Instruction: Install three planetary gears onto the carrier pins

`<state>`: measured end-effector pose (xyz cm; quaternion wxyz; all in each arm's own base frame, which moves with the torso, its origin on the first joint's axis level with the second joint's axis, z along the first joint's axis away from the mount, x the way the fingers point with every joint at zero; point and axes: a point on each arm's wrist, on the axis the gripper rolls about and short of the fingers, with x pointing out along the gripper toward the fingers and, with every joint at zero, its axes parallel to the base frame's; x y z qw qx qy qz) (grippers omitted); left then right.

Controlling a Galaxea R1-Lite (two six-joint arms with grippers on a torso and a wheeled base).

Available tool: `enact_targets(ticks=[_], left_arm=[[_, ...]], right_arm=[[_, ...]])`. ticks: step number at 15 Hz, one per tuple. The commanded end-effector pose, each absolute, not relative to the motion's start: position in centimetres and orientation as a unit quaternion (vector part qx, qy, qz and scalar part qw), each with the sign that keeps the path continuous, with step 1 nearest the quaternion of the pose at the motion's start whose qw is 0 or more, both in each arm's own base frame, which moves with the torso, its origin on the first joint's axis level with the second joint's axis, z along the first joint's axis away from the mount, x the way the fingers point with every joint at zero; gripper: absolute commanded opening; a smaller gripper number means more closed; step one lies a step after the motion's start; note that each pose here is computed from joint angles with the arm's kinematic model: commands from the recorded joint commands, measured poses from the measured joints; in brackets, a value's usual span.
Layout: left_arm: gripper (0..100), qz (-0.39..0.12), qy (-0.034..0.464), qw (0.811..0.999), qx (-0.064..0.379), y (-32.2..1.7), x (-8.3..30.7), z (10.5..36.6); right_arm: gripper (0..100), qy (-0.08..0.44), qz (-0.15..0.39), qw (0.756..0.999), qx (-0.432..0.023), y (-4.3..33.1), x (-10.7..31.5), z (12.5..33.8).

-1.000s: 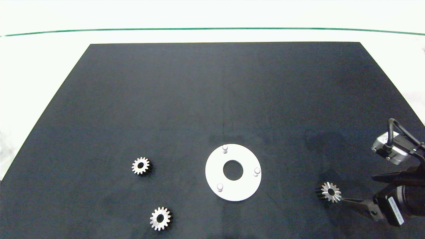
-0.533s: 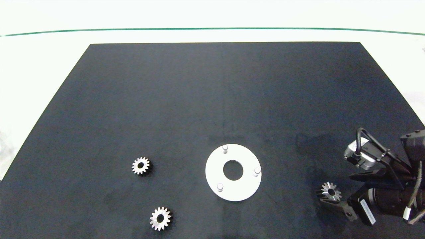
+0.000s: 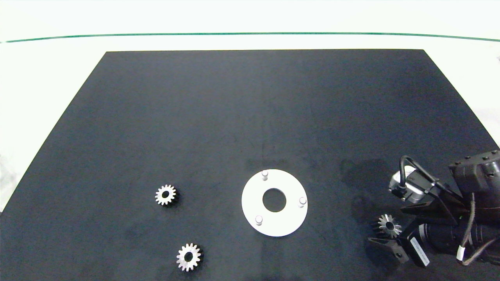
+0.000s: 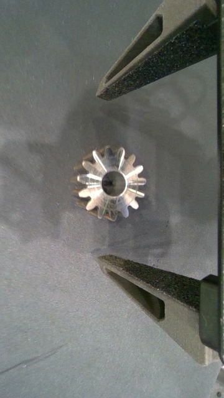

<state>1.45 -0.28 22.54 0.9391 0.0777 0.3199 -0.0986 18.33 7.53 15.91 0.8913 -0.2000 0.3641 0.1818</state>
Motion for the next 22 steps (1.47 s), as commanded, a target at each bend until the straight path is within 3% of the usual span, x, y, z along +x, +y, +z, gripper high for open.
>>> enact_targets(ticks=[1,22], left_arm=[[100,-0.099,0.321,0.939,0.078,-0.27,1.39,22.49],[100,-0.1,0.311,0.942,0.078,-0.28,1.42,22.66]], right_arm=[[96,0.368,0.179,0.889,-0.205,7.66,18.48,15.72],[54,0.364,0.171,0.891,-0.21,8.0,19.0,15.24]])
